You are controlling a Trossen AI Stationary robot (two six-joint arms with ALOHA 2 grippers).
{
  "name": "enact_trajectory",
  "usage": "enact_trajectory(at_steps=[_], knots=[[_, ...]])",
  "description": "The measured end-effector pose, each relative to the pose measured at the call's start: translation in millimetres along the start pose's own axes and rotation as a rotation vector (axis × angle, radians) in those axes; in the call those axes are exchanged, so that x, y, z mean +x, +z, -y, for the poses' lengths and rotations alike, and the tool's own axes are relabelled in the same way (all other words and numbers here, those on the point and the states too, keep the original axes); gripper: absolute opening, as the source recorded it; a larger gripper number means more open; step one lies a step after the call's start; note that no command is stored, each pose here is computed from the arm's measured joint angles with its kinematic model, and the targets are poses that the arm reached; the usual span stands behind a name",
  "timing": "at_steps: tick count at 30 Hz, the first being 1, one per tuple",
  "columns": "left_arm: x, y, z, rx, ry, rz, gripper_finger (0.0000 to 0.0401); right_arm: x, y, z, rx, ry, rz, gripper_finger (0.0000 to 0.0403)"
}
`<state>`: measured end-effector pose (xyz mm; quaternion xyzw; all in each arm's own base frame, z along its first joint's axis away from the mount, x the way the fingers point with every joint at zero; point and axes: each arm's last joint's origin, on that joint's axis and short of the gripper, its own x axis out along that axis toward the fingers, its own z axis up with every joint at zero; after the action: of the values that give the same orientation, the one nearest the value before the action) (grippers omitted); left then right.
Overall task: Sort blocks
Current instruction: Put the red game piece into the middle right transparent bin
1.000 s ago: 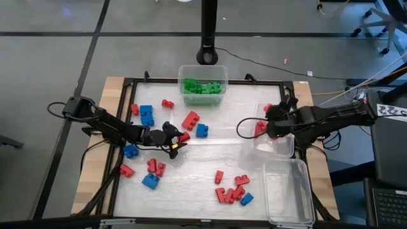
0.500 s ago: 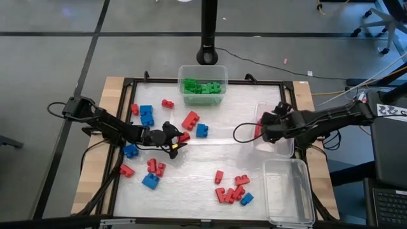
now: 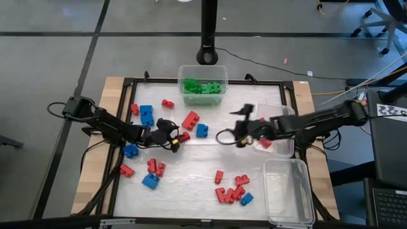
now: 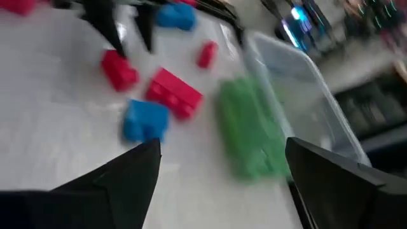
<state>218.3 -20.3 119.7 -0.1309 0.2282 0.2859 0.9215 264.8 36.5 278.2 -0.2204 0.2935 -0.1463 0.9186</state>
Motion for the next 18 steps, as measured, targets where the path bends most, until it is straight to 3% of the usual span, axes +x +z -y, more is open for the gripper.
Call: enact_trajectory(at_steps=[8, 18], knots=[[1, -6, -5, -0.022, 0.04, -0.064, 0.0251, 67, 1, -49, -0.13, 0.121, 0.097, 0.0335], [-5, -9, 6, 0.078, -0.114, -0.105, 0.0251, 120, -16, -86, -0.133, 0.169, 0.162, 0.0335]])
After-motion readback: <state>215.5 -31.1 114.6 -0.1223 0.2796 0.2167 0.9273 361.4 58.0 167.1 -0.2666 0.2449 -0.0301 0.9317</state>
